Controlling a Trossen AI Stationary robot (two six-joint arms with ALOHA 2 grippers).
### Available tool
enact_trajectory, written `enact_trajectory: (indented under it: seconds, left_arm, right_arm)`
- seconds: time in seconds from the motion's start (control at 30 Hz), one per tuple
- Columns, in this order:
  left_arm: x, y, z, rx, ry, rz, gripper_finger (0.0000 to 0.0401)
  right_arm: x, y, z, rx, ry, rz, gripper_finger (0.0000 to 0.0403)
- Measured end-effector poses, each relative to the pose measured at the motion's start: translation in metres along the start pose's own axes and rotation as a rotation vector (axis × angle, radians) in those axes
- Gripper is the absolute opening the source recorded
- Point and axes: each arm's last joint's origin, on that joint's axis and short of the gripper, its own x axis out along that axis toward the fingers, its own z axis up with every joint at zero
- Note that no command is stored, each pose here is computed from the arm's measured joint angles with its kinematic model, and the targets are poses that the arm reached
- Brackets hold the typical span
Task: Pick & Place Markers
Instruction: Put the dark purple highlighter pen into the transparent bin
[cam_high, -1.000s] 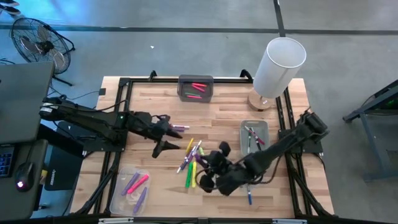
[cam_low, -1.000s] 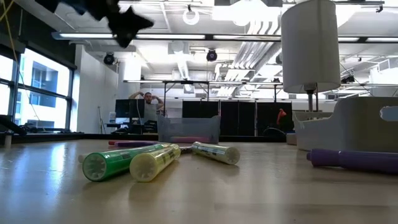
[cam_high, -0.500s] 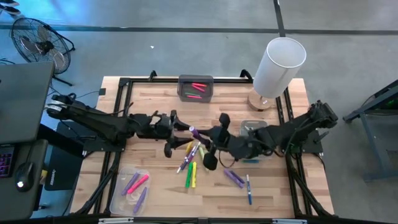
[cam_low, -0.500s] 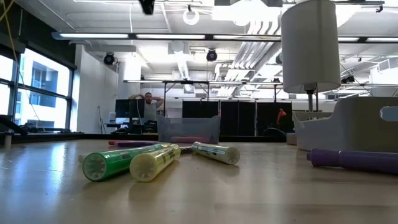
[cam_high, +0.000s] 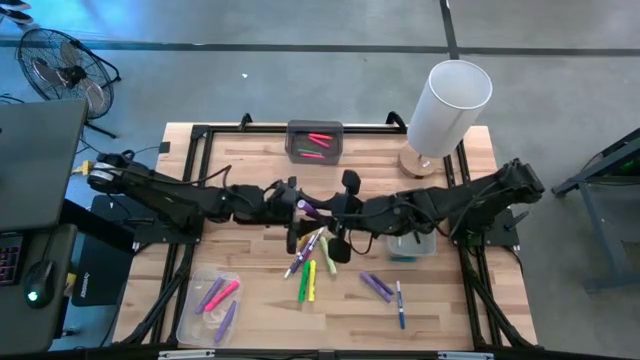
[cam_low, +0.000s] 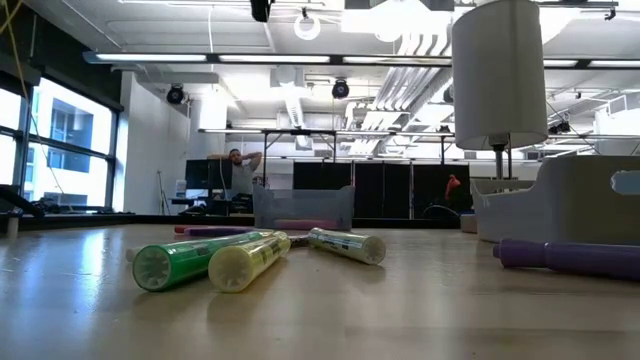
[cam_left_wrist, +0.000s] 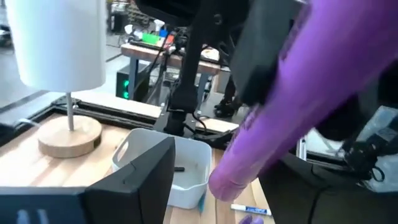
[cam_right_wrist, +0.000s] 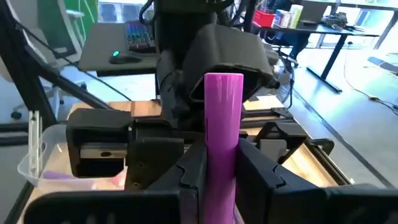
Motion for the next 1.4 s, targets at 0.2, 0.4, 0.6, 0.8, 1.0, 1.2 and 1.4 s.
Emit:
enact_trajectory:
  seconds: [0.2, 0.4, 0.6, 0.8, 1.0, 1.2, 1.4]
  left_arm:
    - [0.002, 0.0, -0.001, -0.079, -0.002, 0.031, 0.0152]
    - [0.002, 0.0, -0.005, -0.121, 0.041, 0.017, 0.0058]
    - [0.002, -0.001, -0.008, -0.227, 0.091, -0.026, 0.0059]
    - [-0.015, 0.005, -0.01, -0.344, 0.236, 0.041, 0.0065]
    - [-0.057, 0.003, -0.009, -0.554, 0.544, 0.239, 0.0063]
    - [-0.099, -0.036, -0.029, -0.759, 0.844, 0.343, 0.006]
    - [-0.14, -0.092, -0.06, -0.948, 1.034, 0.44, 0.0068]
  right_arm:
    - [0.005, -0.009, -0.002, -0.01, 0.034, 0.063, 0.0054]
    - [0.008, -0.015, -0.004, 0.014, 0.058, 0.077, 0.0057]
    - [0.01, -0.019, -0.008, 0.053, 0.096, 0.065, 0.0095]
    - [0.004, -0.023, -0.006, 0.07, 0.118, 0.099, 0.0154]
    - [-0.008, -0.026, -0.005, 0.057, 0.16, 0.093, 0.019]
    - [-0.011, -0.027, -0.009, 0.099, 0.213, 0.076, 0.0194]
    - [-0.012, -0.028, -0.013, 0.128, 0.249, 0.068, 0.0194]
